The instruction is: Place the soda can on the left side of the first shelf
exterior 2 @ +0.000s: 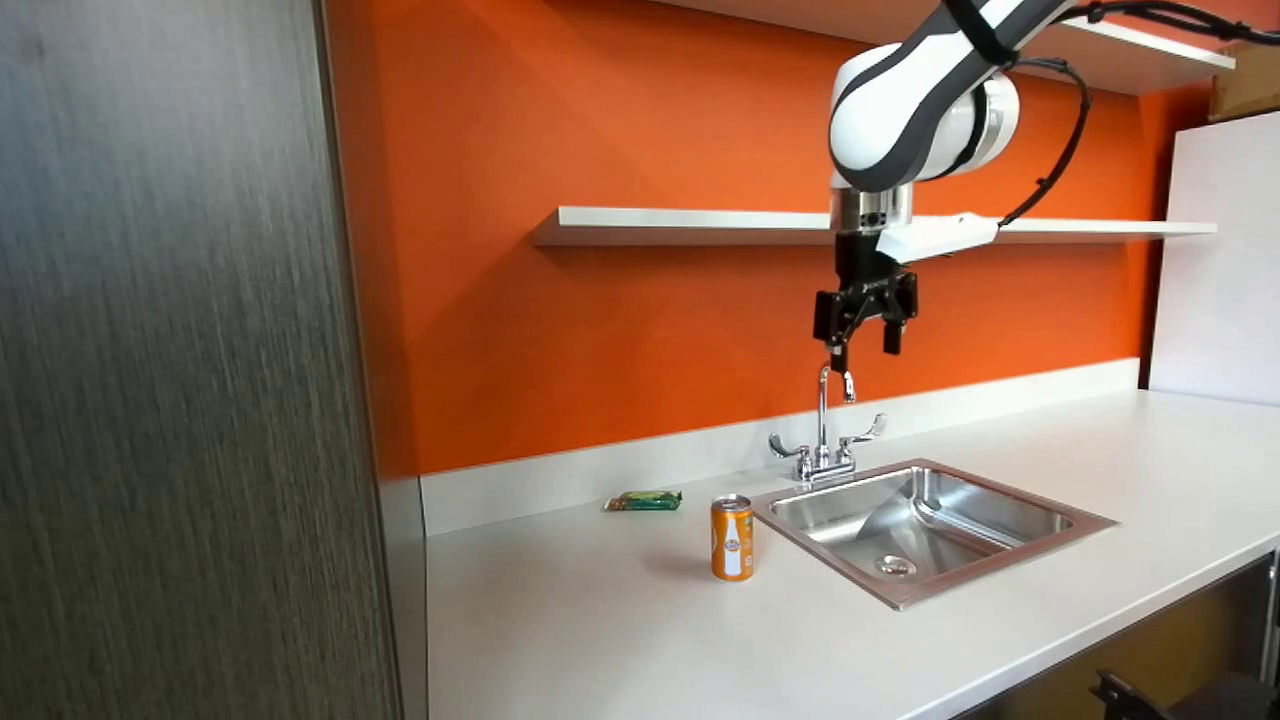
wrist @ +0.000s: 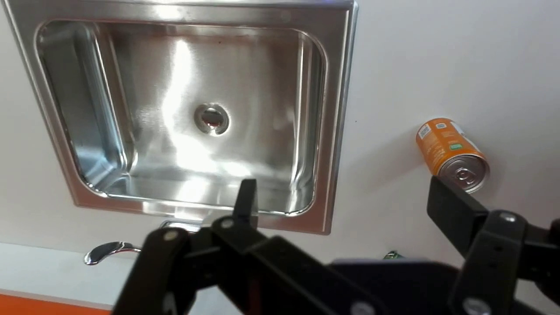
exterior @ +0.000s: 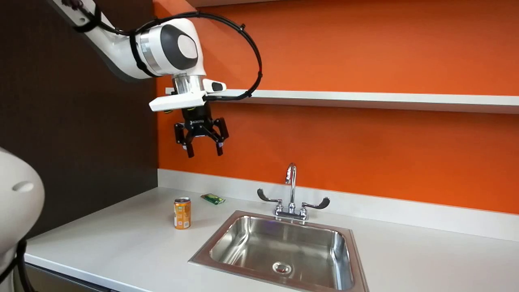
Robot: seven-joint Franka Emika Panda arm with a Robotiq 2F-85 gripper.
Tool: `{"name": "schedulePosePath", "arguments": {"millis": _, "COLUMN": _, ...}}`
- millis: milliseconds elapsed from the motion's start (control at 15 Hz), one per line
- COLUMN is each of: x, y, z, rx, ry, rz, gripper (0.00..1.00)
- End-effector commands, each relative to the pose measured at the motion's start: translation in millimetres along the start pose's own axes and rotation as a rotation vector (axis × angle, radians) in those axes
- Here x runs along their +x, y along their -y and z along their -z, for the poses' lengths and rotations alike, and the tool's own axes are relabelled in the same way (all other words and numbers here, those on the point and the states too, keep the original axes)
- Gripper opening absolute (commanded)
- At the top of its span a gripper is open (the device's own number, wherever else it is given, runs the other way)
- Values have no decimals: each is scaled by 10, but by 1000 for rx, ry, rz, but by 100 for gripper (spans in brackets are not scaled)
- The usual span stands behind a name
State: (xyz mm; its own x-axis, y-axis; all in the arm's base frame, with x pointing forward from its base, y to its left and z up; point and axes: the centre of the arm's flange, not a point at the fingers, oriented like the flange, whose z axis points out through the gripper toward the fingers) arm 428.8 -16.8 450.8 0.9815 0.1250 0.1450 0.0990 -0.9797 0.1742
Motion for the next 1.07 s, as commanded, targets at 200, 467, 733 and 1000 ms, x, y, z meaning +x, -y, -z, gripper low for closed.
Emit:
{"name": "schedulePosePath", "arguments": {"millis": 200, "x": 70, "y": 420, "z": -127, "rx": 9, "ry": 54, "rz": 75, "gripper": 100}}
{"name": "schedulePosePath", "arguments": {"millis": 467, "x": 25, "y": 745, "z": -289, "rx": 23, "ry": 78, "rz": 120, "gripper": 100}}
{"name": "schedulePosePath", "arguments": {"millis": 733, "x": -15, "y": 828, "z": -448, "rx": 15, "ry": 88, "rz": -11, "gripper": 100}}
{"name": "schedulePosePath", "arguments": {"millis": 1000, "x": -133, "y": 832, "z": -617, "rx": 9, "ry": 100, "rz": -118, "gripper": 100}}
